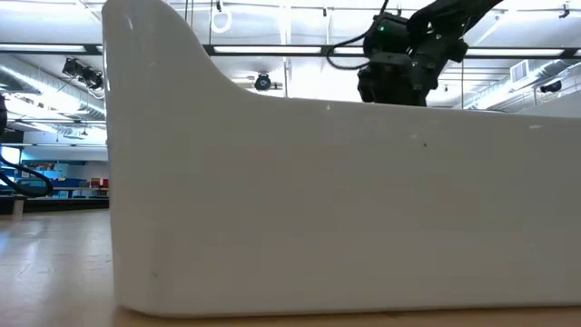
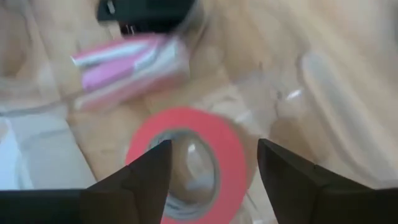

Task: Pick and place Stapler, Stapler remover, tape
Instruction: Put the green tape into the right transparent bin

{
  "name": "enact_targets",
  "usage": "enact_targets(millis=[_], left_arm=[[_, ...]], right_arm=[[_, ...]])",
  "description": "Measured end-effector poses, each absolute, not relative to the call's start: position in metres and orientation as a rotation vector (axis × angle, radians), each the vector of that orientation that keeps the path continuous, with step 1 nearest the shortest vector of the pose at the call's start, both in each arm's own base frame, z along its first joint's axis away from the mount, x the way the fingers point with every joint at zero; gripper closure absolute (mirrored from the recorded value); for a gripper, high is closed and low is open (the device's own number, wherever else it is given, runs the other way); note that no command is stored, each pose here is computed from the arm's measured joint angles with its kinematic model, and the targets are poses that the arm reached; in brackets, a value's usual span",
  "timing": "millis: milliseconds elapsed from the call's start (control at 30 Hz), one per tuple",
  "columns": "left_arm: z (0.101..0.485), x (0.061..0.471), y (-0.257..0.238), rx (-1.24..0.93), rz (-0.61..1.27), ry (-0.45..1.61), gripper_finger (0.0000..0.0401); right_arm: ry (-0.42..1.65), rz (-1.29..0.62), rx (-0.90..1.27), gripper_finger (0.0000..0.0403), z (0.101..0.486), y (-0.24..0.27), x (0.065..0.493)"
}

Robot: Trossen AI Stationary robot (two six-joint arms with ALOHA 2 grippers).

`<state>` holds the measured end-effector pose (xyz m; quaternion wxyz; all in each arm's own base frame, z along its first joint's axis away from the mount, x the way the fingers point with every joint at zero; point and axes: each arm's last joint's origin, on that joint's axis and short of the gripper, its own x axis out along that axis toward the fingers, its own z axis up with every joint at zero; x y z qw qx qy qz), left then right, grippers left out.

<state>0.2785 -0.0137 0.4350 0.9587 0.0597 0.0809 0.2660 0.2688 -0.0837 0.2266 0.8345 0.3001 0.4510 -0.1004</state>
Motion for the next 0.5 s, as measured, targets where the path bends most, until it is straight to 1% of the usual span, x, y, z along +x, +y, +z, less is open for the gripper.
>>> enact_targets(millis=[200,267,367,500], left_arm=[[0.435,0.279,-0.012,0.120,0.545,0.164,0.0149],[0.435,0.279,-0.012,0.120,0.545,0.164,0.0149],[0.435,0.279,-0.012,0.120,0.544,0.164,0.0149],[0.435,0.279,-0.012,0.119,0.545,0.164,0.0149]], right_arm=[[0.760,-0.269,0.588,0.0186,0.277,-0.108,0.259],[0.718,-0.314,0.569,0.0191,0.292,-0.117,0.257],[0.707,-0.416,0.569,0.0197,0.308,-0.133,0.258],[0.744,-0.509,0.618,0.0203,0.315,-0.161,0.264]])
